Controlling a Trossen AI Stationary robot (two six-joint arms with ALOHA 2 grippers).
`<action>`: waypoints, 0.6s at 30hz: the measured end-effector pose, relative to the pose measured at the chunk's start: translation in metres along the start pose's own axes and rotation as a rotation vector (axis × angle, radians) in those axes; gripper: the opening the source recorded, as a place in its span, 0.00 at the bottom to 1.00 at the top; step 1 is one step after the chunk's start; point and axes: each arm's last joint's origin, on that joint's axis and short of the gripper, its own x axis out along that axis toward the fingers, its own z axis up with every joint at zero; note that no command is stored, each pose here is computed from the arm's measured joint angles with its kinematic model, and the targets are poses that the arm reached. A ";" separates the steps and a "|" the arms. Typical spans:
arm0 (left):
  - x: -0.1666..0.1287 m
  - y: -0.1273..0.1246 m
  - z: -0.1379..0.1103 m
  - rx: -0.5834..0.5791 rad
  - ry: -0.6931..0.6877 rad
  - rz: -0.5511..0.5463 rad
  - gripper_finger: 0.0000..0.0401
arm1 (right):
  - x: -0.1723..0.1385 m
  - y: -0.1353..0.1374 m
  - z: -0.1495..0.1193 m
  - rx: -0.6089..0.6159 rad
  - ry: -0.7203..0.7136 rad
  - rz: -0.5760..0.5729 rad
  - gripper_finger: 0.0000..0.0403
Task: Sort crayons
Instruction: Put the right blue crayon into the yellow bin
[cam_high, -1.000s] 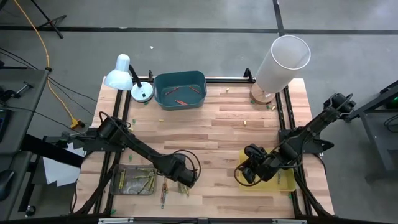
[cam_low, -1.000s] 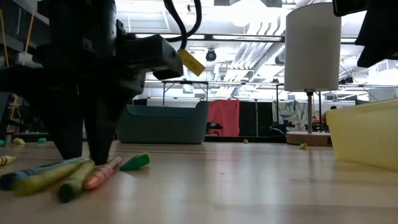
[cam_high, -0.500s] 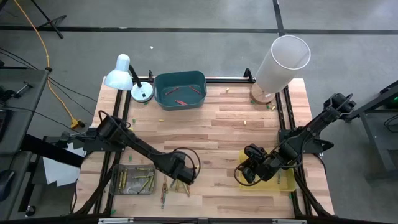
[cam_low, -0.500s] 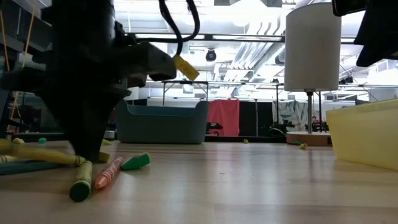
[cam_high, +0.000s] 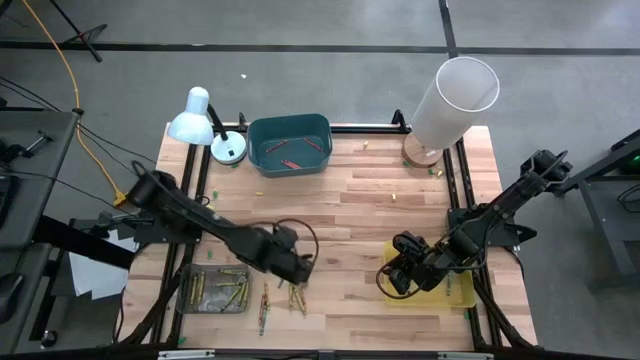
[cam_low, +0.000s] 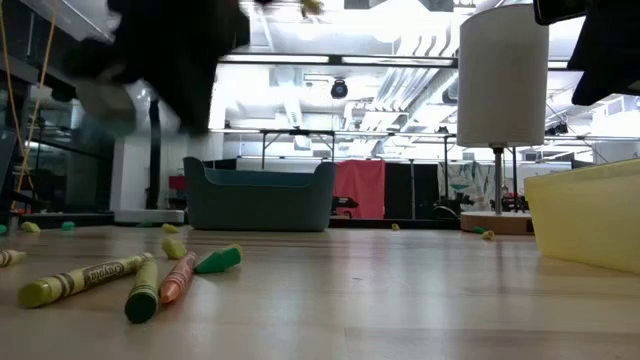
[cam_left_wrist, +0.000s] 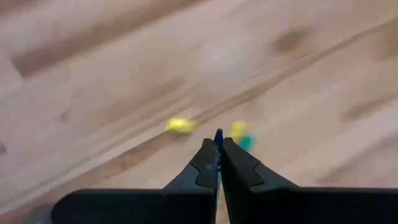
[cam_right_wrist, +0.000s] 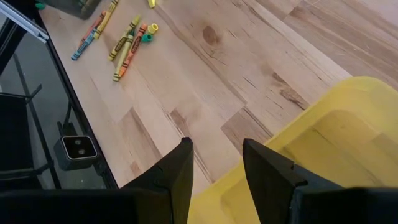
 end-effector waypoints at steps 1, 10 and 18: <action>-0.012 0.001 0.003 0.008 -0.032 -0.032 0.00 | 0.000 0.000 0.000 0.000 0.000 0.000 0.33; -0.107 0.032 0.062 0.054 -0.494 -0.211 0.00 | 0.003 0.000 0.010 0.039 -0.040 0.008 0.33; -0.130 0.020 0.097 0.196 -0.607 -0.413 0.00 | -0.001 0.009 0.029 0.005 -0.115 0.132 0.33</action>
